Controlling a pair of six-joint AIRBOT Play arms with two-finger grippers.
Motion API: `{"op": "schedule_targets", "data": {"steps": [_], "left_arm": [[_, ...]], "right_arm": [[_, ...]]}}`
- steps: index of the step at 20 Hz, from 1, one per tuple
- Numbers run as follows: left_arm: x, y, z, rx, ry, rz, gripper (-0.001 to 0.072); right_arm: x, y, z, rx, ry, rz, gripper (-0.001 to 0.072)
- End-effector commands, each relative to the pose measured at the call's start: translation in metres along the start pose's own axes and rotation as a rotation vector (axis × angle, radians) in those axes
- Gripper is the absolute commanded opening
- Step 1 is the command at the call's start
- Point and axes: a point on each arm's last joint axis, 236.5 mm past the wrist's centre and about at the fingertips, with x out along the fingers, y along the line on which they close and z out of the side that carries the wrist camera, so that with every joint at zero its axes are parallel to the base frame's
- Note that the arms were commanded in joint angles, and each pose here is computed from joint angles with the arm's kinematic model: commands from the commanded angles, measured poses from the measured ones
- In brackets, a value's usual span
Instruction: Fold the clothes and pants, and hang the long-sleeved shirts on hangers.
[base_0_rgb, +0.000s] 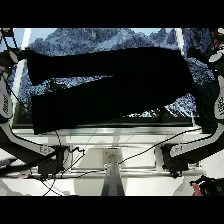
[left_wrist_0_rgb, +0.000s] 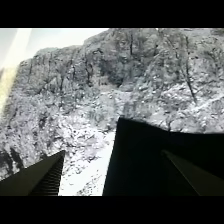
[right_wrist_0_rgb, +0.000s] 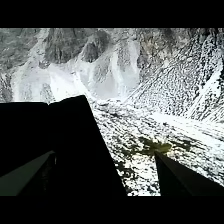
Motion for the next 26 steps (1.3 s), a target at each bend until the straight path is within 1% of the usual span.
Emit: {"op": "schedule_targets", "data": {"steps": [1,3,6,7,9,10,11,12,15,20,22,23,24,25,26], "left_arm": [[-0.008,-0.005,-0.017,-0.064,0.092,-0.020,0.0690],[-0.021,0.004,-0.054,-0.201,0.256,-0.016,0.0689],[-0.049,0.025,-0.109,-0.297,0.485,-0.020,0.0678],[-0.057,0.026,-0.123,-0.365,0.542,-0.048,0.0670],[-0.071,0.013,-0.140,-0.512,0.620,-0.202,0.0649],[-0.077,0.005,-0.139,-0.578,0.625,-0.294,0.0603],[-0.079,0.005,-0.135,-0.639,0.605,-0.354,0.0497],[-0.079,0.008,-0.132,-0.688,0.587,-0.374,0.0481],[-0.075,0.016,-0.142,-0.705,0.600,-0.360,0.0482],[-0.051,-0.011,-0.171,-0.708,0.680,-0.396,0.0481],[-0.041,-0.015,-0.172,-0.702,0.664,-0.384,0.0478],[-0.035,-0.013,-0.169,-0.702,0.639,-0.369,0.0450],[-0.031,-0.010,-0.165,-0.702,0.617,-0.356,0.0374],[-0.028,-0.008,-0.162,-0.709,0.596,-0.349,0.0210],[-0.026,-0.008,-0.157,-0.726,0.577,-0.353,0.0083]], "right_arm": [[0.000,0.002,-0.002,-0.002,0.009,0.006,0.0696],[0.000,0.002,-0.004,-0.005,0.018,0.009,0.0696],[0.000,0.002,-0.004,-0.006,0.018,0.009,0.0695],[0.000,0.002,-0.004,-0.005,0.018,0.008,0.0695],[0.000,0.002,-0.004,-0.005,0.018,0.008,0.0695],[0.000,0.002,-0.004,-0.005,0.018,0.009,0.0696],[0.000,0.002,-0.004,-0.005,0.018,0.009,0.0695],[0.000,0.002,-0.004,-0.005,0.018,0.009,0.0695],[0.000,0.002,-0.004,-0.005,0.018,0.009,0.0695],[0.000,0.002,-0.004,-0.004,0.019,0.009,0.0695],[0.000,0.002,-0.004,-0.004,0.019,0.009,0.0695],[0.000,0.002,-0.005,-0.004,0.021,0.011,0.0694],[0.000,0.003,-0.006,-0.004,0.025,0.013,0.0695],[0.000,0.004,-0.007,-0.004,0.032,0.017,0.0695],[0.000,0.005,-0.009,-0.004,0.040,0.022,0.0694]]}}
